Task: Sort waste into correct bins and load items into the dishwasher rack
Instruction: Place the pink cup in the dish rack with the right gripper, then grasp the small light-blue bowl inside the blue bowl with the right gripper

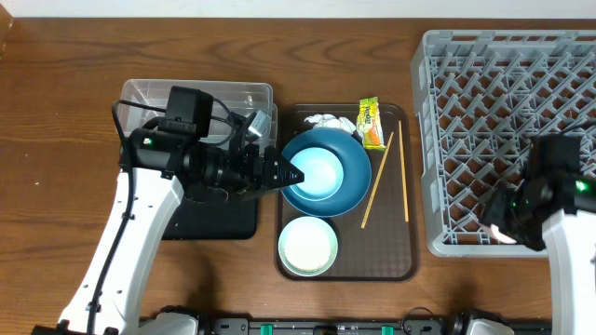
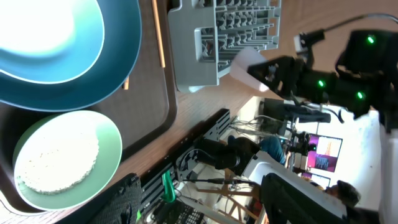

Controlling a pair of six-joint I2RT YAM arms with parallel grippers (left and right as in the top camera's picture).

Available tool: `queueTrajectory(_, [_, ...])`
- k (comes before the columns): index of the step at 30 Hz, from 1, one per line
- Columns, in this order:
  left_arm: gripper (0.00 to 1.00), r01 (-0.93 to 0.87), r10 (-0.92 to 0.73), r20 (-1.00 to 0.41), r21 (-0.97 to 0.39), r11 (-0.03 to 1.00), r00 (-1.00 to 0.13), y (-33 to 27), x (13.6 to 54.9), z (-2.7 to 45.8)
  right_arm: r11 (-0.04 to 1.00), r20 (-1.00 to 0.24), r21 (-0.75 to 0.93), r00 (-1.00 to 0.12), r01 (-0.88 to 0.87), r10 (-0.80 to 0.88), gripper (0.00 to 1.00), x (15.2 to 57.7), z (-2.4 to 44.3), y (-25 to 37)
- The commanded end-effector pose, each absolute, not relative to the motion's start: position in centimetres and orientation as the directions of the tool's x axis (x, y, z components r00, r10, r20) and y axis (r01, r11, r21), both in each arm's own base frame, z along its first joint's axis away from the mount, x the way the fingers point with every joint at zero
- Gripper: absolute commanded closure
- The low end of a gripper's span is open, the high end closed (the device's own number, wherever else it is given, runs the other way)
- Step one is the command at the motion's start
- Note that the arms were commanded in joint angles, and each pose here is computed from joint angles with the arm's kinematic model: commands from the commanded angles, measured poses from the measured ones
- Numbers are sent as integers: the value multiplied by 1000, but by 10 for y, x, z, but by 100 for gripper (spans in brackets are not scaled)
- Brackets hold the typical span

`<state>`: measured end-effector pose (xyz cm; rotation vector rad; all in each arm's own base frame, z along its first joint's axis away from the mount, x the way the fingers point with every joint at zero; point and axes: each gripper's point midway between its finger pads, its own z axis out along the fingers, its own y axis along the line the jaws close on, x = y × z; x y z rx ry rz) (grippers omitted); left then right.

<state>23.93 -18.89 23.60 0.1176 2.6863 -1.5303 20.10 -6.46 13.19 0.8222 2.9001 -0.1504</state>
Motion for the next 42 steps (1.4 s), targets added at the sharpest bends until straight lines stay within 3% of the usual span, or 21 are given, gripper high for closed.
queueTrajectory(1, [35,123,49,-114,-847,516,-992,-187,241,239,833,-133,-67,-832,549,538,25,213,123,-70])
queueTrajectory(5, [33,116,49,-106,-848,517,-993,-187,240,238,835,-172,-35,-826,550,537,11,233,119,-72])
queueTrajectory(7, [30,108,49,-97,-848,519,-994,-187,238,238,841,-170,35,-826,540,538,12,240,123,-62])
queueTrajectory(10, [30,102,50,-89,-849,519,-995,-186,236,238,848,-166,152,-833,507,528,20,249,138,-42])
queueTrajectory(15, [30,137,58,-125,-845,518,-990,-186,234,243,901,-270,379,-906,210,325,23,265,175,19])
queueTrajectory(19, [31,146,7,-186,-746,650,-983,-167,236,237,918,-374,396,-913,1,162,23,266,195,64])
queueTrajectory(23, [32,-45,-199,-232,-540,841,-952,-118,237,228,908,-410,397,-911,-134,45,25,266,195,108])
queueTrajectory(27, [31,-186,-344,-387,-390,902,-856,-69,227,245,908,-420,371,-907,-194,-22,30,275,180,146])
queueTrajectory(32, [30,-194,-374,-556,-355,914,-742,-43,207,276,917,-435,328,-898,-228,-67,38,301,148,191])
queueTrajectory(39, [15,-167,-383,-618,-379,910,-687,-38,186,293,950,-367,249,-926,-188,-87,46,326,65,224])
queueTrajectory(42, [13,-172,-381,-610,-374,911,-695,-37,182,290,972,-305,210,-952,-107,-39,49,328,31,218])
